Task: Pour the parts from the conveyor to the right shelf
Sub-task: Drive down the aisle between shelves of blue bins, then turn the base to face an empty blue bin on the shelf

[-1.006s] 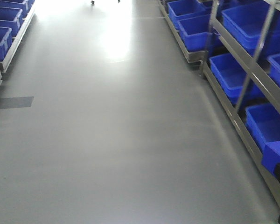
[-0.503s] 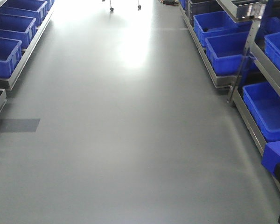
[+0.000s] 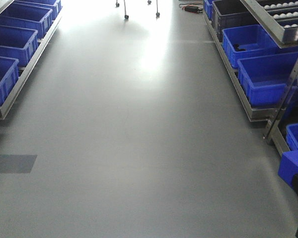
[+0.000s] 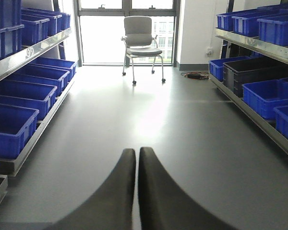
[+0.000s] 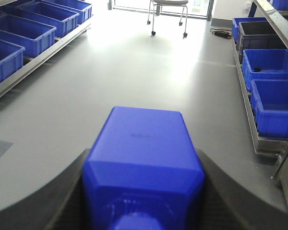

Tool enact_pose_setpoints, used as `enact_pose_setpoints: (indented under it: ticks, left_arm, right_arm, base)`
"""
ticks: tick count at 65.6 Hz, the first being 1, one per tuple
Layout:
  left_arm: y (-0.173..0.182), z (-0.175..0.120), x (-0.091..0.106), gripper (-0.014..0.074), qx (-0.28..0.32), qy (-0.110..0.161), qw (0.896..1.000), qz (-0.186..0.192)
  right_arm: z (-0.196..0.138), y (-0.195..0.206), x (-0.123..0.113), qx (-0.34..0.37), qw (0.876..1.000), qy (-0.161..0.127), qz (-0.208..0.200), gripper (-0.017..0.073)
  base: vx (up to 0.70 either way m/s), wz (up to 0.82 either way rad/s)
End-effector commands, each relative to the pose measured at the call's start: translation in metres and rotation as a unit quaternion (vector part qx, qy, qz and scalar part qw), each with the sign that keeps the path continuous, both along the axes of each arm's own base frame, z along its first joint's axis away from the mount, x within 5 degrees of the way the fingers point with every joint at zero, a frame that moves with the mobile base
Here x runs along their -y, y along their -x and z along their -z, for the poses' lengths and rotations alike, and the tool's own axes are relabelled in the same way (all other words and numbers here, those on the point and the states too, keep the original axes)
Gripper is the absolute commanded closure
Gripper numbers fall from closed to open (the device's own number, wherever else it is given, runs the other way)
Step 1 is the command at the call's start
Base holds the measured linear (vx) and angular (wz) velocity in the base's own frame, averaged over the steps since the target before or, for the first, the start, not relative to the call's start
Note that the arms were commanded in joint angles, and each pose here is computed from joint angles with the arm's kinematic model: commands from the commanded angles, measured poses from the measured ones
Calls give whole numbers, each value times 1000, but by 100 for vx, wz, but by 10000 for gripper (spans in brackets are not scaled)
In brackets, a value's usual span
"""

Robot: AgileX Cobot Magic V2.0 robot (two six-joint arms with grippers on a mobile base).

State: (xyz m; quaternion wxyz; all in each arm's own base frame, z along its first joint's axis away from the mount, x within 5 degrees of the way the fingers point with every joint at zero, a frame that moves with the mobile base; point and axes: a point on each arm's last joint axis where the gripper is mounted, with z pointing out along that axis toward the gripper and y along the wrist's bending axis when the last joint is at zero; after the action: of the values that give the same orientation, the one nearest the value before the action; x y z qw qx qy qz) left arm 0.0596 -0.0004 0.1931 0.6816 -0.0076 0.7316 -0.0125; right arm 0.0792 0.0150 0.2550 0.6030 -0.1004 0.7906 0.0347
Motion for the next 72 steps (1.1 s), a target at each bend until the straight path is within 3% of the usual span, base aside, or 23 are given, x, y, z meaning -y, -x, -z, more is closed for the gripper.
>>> enact_pose_setpoints:
  ticks: [1, 47, 72]
  left_arm:
    - [-1, -13, 0, 600, 41, 9, 999, 3]
    - [-1, -13, 0, 600, 41, 9, 999, 3]
    - [-1, -13, 0, 600, 41, 9, 999, 3]
  right_arm:
    - [-17, -2, 1, 51, 999, -2, 4, 561]
    - [-17, -2, 1, 51, 999, -2, 4, 561]
    - [-17, -2, 1, 51, 999, -2, 4, 561]
  base:
    - [58, 0]
    - [48, -8]
    - [28, 45]
